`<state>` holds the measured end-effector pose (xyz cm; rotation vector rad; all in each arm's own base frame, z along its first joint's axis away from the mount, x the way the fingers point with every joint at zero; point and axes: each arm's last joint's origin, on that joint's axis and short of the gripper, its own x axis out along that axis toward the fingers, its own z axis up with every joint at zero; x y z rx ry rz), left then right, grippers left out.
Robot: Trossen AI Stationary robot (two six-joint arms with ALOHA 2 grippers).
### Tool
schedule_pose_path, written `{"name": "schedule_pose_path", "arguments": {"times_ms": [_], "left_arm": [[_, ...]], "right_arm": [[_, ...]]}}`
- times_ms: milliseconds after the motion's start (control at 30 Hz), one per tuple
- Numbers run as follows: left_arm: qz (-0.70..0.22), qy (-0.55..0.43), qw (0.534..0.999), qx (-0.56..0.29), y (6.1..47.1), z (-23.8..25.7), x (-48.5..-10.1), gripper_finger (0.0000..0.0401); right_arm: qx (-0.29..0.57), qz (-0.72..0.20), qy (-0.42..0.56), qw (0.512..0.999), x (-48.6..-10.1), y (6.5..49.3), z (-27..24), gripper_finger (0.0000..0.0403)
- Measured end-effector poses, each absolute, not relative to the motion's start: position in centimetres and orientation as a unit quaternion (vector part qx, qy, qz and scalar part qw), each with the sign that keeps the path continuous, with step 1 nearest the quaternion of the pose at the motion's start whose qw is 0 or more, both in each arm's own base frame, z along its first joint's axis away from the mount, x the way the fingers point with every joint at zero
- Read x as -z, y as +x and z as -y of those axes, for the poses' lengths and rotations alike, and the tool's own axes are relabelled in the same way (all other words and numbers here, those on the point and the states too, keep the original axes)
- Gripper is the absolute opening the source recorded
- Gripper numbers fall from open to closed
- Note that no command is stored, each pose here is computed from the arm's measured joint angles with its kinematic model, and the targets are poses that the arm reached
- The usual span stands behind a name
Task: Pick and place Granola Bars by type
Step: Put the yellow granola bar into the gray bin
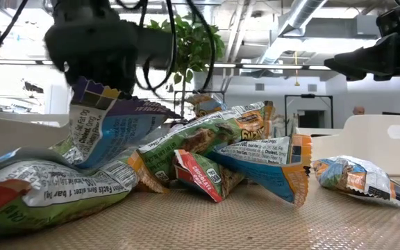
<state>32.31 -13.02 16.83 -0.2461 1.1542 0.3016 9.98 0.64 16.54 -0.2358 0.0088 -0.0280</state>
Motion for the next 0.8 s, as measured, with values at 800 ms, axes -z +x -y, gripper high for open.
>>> {"name": "schedule_pose_path", "arguments": {"times_ms": [800], "left_arm": [[-0.623,-0.213,0.706,-0.260,23.3,10.5,-25.2,0.0009]], "right_arm": [[0.014,-0.004,-0.118,0.993,-16.5,10.0,-0.6,0.0171]]}}
